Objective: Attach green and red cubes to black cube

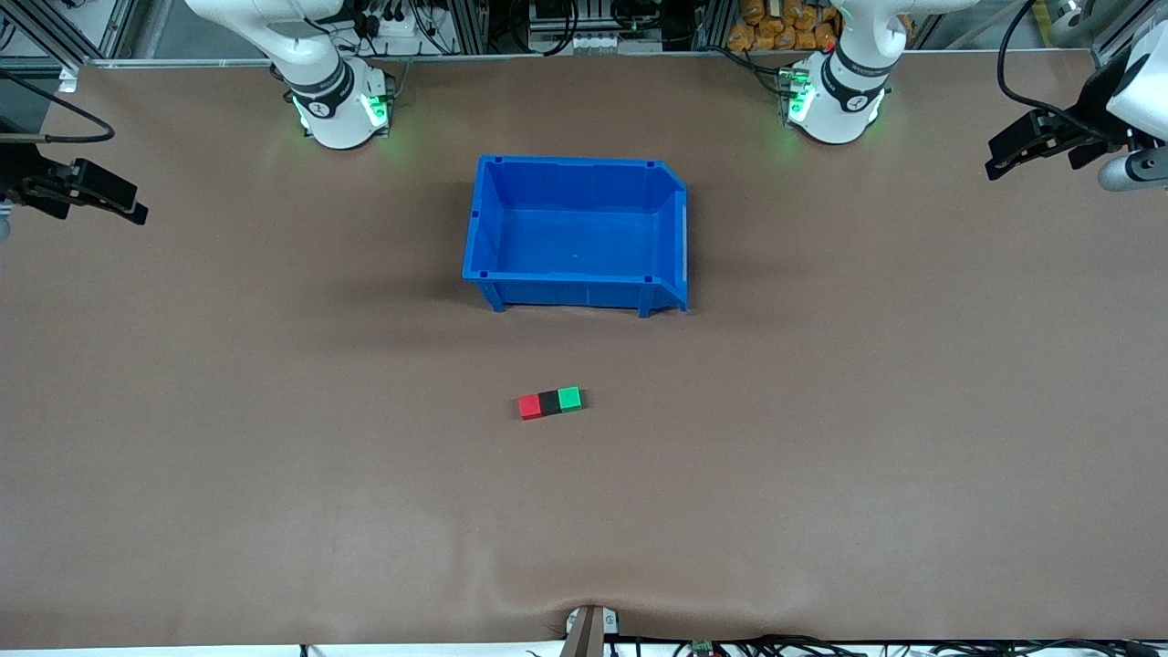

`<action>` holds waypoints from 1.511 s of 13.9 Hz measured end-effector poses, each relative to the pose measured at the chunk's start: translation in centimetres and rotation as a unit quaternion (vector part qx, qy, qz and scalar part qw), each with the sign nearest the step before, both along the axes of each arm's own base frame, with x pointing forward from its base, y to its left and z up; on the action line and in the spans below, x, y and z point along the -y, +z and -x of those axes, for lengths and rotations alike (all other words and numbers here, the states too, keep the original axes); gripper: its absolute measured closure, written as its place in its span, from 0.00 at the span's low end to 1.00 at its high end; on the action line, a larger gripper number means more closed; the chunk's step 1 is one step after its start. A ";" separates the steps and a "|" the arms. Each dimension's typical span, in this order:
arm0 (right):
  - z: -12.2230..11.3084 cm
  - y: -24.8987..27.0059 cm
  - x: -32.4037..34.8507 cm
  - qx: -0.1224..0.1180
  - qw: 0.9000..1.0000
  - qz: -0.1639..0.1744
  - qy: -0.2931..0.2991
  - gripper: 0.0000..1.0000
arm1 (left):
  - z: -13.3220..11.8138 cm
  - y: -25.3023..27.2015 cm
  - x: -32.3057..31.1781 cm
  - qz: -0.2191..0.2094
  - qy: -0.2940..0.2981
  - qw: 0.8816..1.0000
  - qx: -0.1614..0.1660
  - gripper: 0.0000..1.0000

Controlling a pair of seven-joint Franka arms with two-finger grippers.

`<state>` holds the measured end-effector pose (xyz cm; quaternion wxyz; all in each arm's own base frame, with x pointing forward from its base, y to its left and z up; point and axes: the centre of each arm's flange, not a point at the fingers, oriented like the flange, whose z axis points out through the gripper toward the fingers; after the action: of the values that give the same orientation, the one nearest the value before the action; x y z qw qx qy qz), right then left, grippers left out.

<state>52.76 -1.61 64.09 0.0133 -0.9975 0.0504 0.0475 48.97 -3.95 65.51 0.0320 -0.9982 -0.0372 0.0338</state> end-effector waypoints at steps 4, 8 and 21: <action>0.0 0.0 -0.2 0.000 1.000 0.000 0.002 0.00 | 0.0 0.0 -0.2 0.001 -0.006 1.000 -0.001 0.00; 0.0 0.0 -0.4 0.000 1.000 0.000 0.004 0.00 | -0.1 0.0 -0.2 0.001 -0.006 1.000 0.000 0.00; 0.0 0.0 -0.5 0.000 1.000 0.000 0.004 0.00 | -0.1 0.2 0.0 0.001 -0.008 1.000 0.005 0.00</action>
<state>52.77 -1.16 64.07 0.0130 -0.9977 0.0462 0.0477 49.06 -3.91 65.71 0.0311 -0.9987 -0.0293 0.0291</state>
